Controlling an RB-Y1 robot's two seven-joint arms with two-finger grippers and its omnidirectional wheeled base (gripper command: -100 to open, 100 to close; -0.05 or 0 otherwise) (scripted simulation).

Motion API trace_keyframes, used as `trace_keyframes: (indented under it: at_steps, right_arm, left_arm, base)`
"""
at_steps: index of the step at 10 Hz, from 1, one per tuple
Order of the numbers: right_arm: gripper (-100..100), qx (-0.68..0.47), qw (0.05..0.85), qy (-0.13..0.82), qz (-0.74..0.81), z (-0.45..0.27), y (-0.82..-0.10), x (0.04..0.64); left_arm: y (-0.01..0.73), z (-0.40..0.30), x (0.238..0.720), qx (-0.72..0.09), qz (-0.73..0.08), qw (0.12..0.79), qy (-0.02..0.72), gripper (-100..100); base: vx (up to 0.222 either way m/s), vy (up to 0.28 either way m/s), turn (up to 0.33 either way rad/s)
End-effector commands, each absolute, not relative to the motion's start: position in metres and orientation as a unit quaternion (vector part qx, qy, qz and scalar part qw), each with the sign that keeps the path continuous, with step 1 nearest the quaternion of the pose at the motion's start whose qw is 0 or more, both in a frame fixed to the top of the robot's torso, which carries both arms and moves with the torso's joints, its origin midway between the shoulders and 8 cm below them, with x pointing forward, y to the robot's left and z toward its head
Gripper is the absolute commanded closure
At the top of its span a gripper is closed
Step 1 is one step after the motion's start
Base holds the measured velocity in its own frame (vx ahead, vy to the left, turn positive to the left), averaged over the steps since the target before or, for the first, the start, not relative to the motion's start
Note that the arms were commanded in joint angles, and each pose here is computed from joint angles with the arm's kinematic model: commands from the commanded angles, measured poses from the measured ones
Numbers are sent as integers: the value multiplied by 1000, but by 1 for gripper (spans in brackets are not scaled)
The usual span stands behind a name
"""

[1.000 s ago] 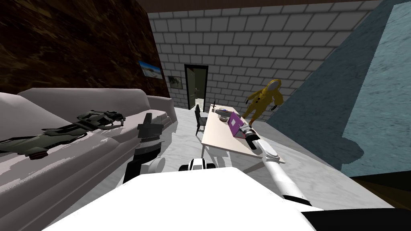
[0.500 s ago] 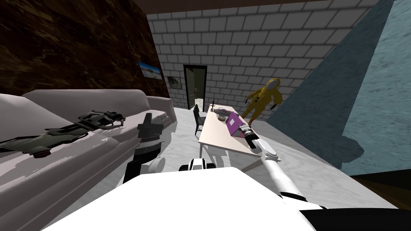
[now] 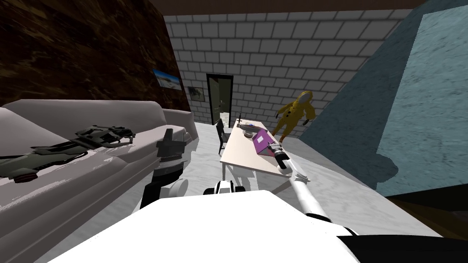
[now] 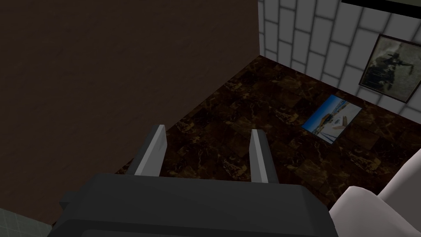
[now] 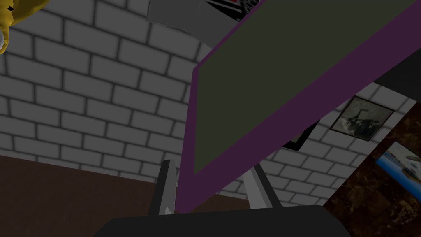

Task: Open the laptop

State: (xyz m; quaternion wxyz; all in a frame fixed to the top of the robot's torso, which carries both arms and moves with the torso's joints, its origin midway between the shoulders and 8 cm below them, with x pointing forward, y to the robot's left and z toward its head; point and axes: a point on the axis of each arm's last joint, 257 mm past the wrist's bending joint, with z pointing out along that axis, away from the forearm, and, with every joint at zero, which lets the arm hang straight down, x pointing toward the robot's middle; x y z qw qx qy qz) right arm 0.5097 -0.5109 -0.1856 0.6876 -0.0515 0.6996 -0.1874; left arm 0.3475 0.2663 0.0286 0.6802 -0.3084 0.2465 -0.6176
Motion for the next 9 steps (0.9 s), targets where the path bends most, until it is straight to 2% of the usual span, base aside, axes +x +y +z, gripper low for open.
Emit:
trace_keyframes:
  at_steps: [1, 3, 9]
  right_arm:
    - [100, -11, 688, 710, -149, -209, -504, 507]
    - [100, -3, 699, 702, -137, -198, -501, 512]
    - [100, 72, 702, 708, -38, -252, -464, 500]
  left_arm:
    - [266, 29, 347, -308, -618, 680, 247, 0]
    - [266, 29, 347, -308, -618, 680, 246, 0]
    - [266, 29, 347, -308, -618, 680, 246, 0]
  base:
    - [-9, -98, -19]
    - [-19, -51, -12]
    - [34, -78, -53]
